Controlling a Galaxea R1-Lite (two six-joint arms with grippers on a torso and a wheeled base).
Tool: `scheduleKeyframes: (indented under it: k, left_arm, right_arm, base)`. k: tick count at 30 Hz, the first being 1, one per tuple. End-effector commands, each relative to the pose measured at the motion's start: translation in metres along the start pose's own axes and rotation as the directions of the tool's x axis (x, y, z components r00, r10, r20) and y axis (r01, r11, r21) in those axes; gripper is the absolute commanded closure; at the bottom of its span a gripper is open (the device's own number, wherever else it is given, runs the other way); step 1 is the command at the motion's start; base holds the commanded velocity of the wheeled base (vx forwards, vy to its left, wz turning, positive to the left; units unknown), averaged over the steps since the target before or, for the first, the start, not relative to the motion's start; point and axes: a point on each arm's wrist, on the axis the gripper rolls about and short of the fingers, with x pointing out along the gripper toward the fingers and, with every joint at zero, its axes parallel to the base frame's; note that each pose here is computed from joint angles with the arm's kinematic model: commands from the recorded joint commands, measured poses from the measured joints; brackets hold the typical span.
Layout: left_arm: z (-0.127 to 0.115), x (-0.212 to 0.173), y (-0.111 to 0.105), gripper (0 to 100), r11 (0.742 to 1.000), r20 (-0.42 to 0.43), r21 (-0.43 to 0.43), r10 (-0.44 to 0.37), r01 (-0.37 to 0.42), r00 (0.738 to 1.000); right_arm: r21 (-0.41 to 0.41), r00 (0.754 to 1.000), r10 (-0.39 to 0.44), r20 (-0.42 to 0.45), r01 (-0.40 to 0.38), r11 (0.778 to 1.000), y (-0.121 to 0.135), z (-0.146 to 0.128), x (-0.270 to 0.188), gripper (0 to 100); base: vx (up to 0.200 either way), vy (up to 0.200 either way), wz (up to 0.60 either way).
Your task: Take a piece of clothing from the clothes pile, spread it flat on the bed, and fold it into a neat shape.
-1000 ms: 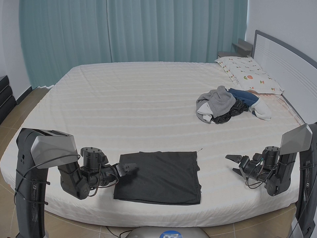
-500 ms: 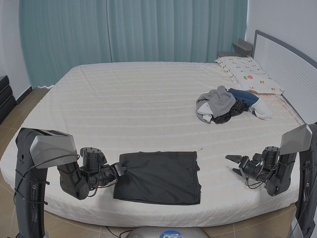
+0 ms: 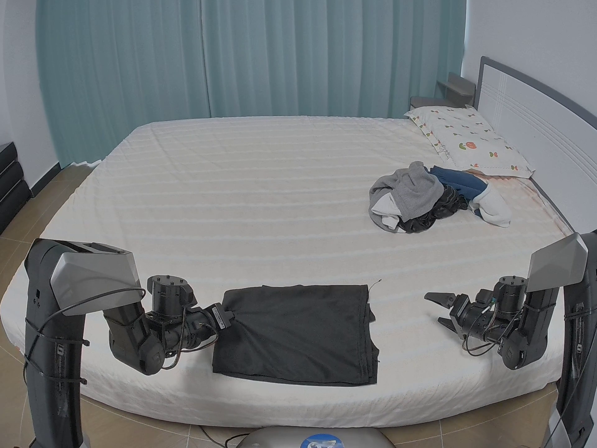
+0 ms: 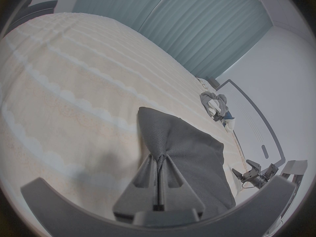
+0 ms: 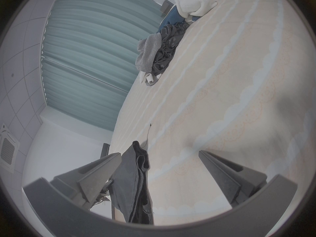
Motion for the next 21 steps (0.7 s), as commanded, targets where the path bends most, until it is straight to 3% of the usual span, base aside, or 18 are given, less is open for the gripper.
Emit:
scheduleKeyframes:
  k: [1, 14, 21]
  left_arm:
    - [0.0004, -0.0011, -0.0010, 100, 1.000, 0.001, 0.001, -0.003, 0.003, 1.000]
    - [-0.0001, -0.0017, -0.0042, 100, 1.000, 0.004, -0.027, -0.005, 0.005, 1.000]
    - [0.0004, -0.0022, -0.0039, 100, 1.000, 0.020, -0.027, 0.015, -0.015, 1.000]
  right_arm:
    - [-0.006, 1.000, 0.009, 0.006, -0.009, 1.000, 0.0011, 0.0007, 0.0000, 0]
    - [-0.006, 1.000, 0.009, 0.006, -0.009, 1.000, 0.0011, 0.0007, 0.0000, 0]
    - [-0.004, 1.000, 0.007, 0.005, -0.007, 1.000, 0.0009, 0.0003, -0.0003, 0]
  base:
    - [0.000, 0.000, 0.00]
    - [0.000, 0.000, 0.00]
    - [0.000, 0.200, 0.00]
